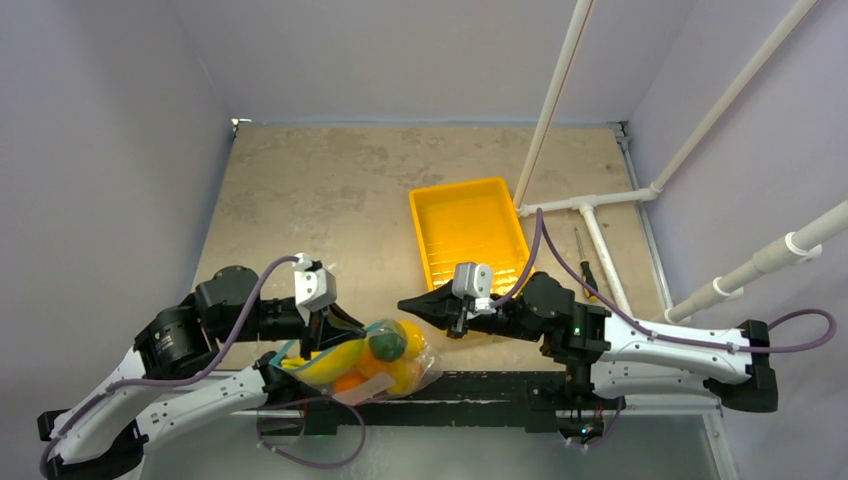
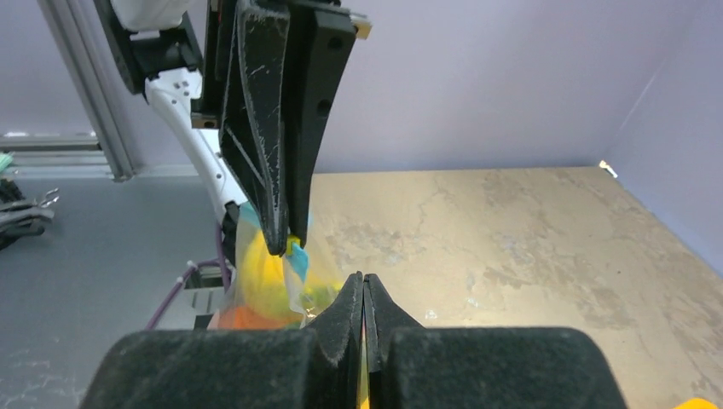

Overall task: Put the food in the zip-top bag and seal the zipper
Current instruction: Zip the zipper food storage bag at the center of the board.

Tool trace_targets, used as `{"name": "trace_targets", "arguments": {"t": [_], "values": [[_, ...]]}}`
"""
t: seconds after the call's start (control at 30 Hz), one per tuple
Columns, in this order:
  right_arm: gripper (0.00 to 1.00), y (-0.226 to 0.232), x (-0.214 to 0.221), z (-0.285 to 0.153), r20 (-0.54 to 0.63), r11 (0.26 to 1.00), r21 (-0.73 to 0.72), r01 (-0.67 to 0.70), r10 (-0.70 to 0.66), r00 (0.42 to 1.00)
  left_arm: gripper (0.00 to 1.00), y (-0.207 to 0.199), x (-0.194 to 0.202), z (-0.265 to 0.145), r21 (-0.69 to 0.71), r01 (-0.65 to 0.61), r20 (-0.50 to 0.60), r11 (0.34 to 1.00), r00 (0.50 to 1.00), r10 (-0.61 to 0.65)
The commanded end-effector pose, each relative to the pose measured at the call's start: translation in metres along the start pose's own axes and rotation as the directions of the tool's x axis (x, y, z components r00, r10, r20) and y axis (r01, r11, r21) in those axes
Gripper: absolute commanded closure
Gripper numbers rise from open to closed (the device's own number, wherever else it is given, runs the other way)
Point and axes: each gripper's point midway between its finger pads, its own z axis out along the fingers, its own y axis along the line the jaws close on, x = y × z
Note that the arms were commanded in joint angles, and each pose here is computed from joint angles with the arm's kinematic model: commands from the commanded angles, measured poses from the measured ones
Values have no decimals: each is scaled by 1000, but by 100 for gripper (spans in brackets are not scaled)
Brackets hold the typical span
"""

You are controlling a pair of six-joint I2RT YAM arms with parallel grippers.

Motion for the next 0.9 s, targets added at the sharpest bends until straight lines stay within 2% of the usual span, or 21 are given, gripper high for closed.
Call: {"name": "trace_targets", "arguments": {"t": [0.0, 0.13, 0.2, 0.23, 0.3, 0.37, 0.5, 0.63, 0.77, 0.87], "values": [[100, -10, -11, -2, 34, 998, 54, -13, 11, 999, 100, -2, -3, -9, -19, 32, 14, 999, 999, -32], [99, 2, -13, 4, 33, 1000, -19, -5, 6, 999, 100, -3, -9, -7, -9, 19, 28, 1000, 999, -19], [79, 6, -13, 7, 26, 999, -40, -5, 6, 1000, 100, -3, -10, -5, -2, 11, 28, 1000, 1000, -11], [72, 7, -11, 9, 22, 999, -48, -4, 5, 1000, 100, -3, -10, -4, 0, 6, 29, 1000, 1000, -6], [63, 10, -10, 10, 19, 998, -65, -4, 5, 1000, 100, -3, -11, -2, 4, 1, 28, 1000, 1000, -1], [57, 14, -10, 11, 22, 996, -86, -3, 5, 1000, 100, -4, -12, -1, 13, -5, 34, 1000, 999, 5], [52, 26, -10, 13, 33, 987, -159, 1, 4, 999, 100, -5, -13, 4, 31, -15, 35, 999, 999, 14], [49, 28, -8, 18, 29, 985, -171, -1, 6, 1000, 100, -6, -14, 7, 48, -26, 29, 999, 999, 24], [50, 29, -3, 24, 9, 984, -176, -5, 6, 1000, 100, -7, -14, 9, 60, -35, 27, 998, 999, 34], [56, 30, -2, 27, 4, 984, -180, -4, 5, 1000, 100, -7, -15, 9, 63, -40, 28, 997, 999, 39]]}}
